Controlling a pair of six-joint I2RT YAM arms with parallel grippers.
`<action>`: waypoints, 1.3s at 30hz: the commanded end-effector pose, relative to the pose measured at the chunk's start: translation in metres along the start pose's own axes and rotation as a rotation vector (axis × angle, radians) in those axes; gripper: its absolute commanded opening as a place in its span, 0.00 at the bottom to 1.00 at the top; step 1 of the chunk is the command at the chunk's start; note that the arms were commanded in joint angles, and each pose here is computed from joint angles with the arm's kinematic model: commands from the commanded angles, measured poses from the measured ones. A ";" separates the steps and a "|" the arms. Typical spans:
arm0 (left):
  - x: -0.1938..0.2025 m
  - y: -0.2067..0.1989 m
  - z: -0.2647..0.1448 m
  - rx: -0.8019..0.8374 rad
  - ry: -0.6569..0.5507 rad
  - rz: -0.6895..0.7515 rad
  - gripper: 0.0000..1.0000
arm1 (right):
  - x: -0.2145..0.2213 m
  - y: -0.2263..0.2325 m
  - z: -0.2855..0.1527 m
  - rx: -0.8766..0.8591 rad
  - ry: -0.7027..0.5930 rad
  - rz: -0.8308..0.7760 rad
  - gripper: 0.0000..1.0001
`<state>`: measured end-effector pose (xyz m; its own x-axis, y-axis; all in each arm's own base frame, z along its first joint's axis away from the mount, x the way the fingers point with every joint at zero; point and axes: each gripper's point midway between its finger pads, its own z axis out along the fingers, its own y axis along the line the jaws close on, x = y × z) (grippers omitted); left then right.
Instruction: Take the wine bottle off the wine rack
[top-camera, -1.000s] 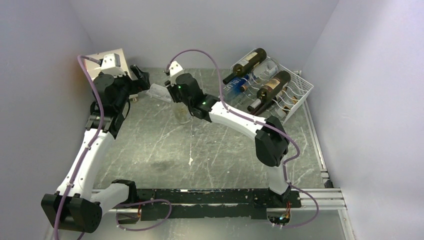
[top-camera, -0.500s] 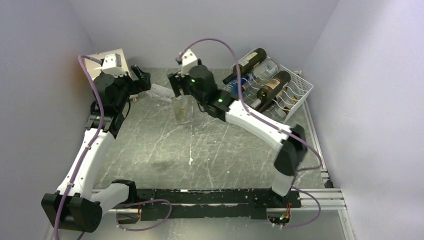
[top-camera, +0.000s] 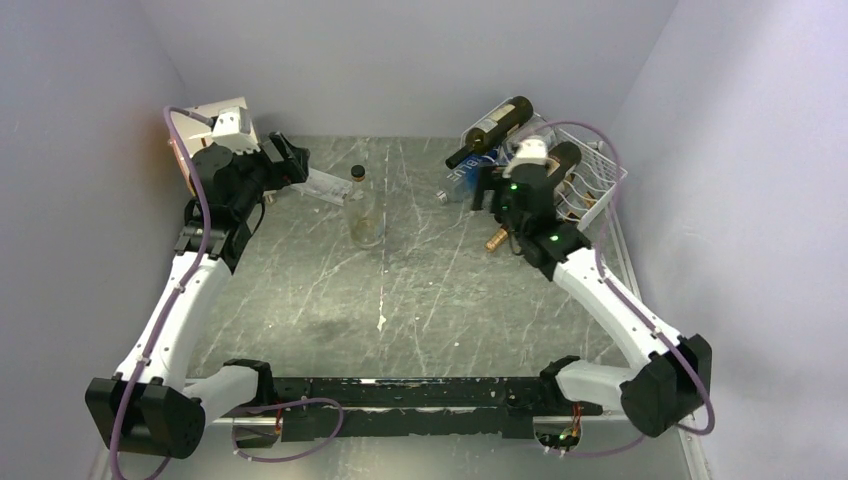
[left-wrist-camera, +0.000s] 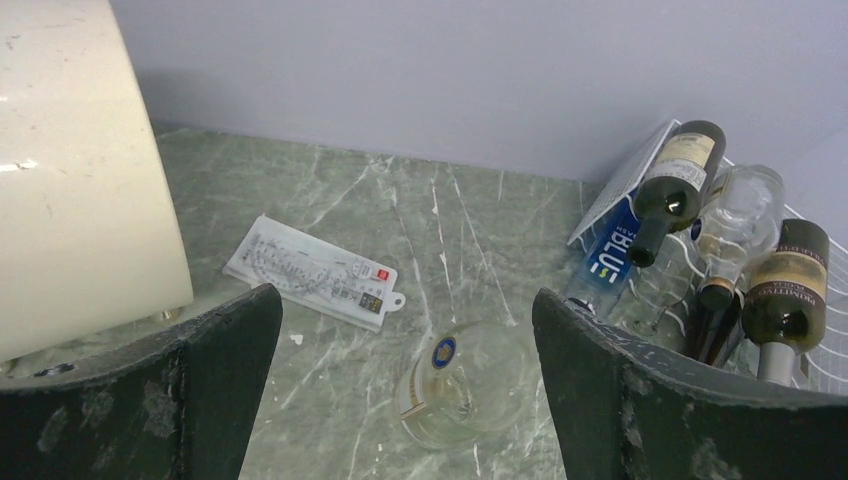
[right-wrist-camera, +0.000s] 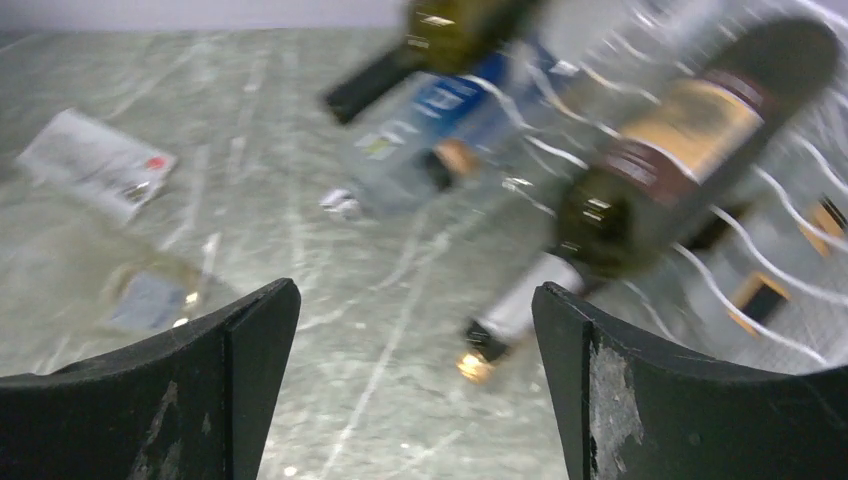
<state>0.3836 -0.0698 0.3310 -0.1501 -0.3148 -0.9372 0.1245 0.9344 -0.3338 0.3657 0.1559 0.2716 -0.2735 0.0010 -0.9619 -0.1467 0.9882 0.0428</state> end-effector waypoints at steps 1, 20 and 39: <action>-0.014 -0.011 0.001 0.054 -0.025 -0.008 0.99 | 0.013 -0.055 -0.009 0.071 0.049 0.281 0.92; -0.011 -0.020 0.002 0.103 -0.011 -0.002 0.99 | 0.075 -0.087 0.043 -0.134 0.226 0.849 0.87; -0.005 -0.030 0.005 0.165 0.014 -0.007 0.99 | 0.105 -0.082 0.071 -0.164 0.163 1.208 0.64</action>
<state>0.3839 -0.0924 0.3222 -0.2117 -0.3028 -0.9293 0.2350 0.9071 -0.3491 0.4064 0.0882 0.1355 -0.4878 0.8330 -0.2612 0.2142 0.4043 0.8892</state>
